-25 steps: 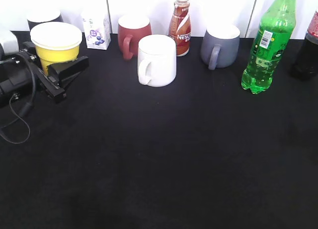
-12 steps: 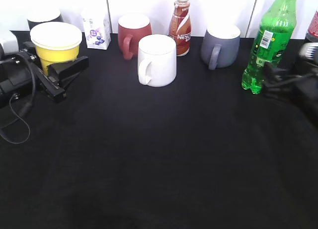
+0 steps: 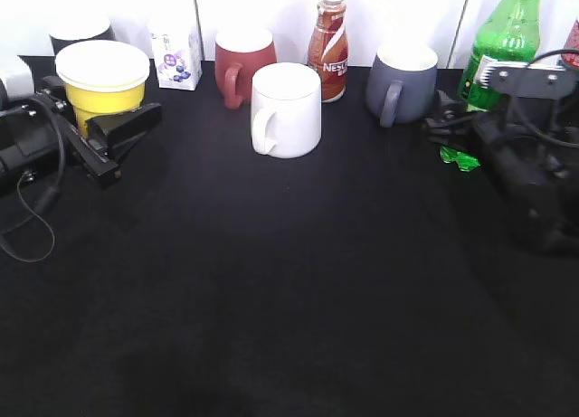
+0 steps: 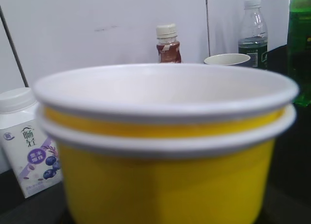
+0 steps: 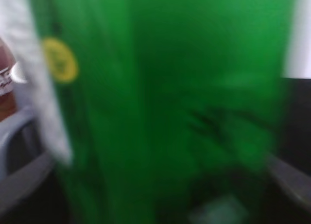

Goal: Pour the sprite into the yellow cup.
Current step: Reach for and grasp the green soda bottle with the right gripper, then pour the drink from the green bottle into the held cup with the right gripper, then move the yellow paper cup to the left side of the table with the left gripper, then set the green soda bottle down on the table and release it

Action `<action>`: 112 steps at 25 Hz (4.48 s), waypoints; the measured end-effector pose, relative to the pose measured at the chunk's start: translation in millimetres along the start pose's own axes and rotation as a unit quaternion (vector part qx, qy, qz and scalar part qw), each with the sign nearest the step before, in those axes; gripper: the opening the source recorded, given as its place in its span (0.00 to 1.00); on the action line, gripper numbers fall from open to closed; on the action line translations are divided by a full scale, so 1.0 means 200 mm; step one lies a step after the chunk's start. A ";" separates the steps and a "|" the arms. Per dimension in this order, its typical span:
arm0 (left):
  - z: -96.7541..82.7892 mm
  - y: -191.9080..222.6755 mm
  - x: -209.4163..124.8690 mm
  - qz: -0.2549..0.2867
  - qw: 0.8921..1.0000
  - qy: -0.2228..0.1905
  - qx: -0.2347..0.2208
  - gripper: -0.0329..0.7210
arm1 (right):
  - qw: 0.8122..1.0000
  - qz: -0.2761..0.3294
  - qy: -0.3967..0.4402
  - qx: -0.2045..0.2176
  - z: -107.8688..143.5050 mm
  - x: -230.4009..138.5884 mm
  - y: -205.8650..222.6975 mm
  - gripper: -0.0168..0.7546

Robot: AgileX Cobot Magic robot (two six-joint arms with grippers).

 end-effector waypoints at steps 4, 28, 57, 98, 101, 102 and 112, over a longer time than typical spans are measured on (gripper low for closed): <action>0.00 0.00 0.00 0.000 1.000 0.001 -0.002 0.66 | 1.000 -0.016 0.001 -0.004 0.01 0.01 0.04 0.70; -0.56 0.19 -0.19 0.047 0.986 -0.051 -0.153 0.66 | 0.830 -0.133 -0.493 0.224 0.50 0.33 -0.36 0.61; -0.59 0.18 -0.20 0.051 0.983 -0.044 -0.170 0.66 | 0.703 -0.186 -0.677 0.118 0.43 0.40 -0.33 0.59; -0.26 0.20 -0.17 0.026 0.996 -0.087 0.008 0.66 | 0.970 -0.064 -0.123 0.199 0.42 0.38 -0.32 0.59; -0.04 0.16 -0.14 0.010 0.996 -0.050 0.074 0.66 | 0.972 -0.062 -0.105 0.200 0.42 0.38 -0.32 0.59; 0.04 0.15 -0.13 0.002 0.995 -0.044 0.093 0.66 | 0.972 -0.061 -0.103 0.200 0.42 0.39 -0.32 0.59; 0.64 0.31 -0.27 -0.035 0.981 -0.022 0.187 0.66 | 0.973 -0.103 -0.056 0.197 0.42 0.46 -0.33 0.59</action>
Point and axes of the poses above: a point on each arm's last joint axis where the gripper is mounted, y pointing out along that axis toward the gripper, z along the wrist's bending axis when the last joint is at zero, x = y × z, the point moved 6 cm from there along y, pointing out along that axis toward the gripper, and after that the axes turned 6 degrees about -y, right-handed, at the moved point
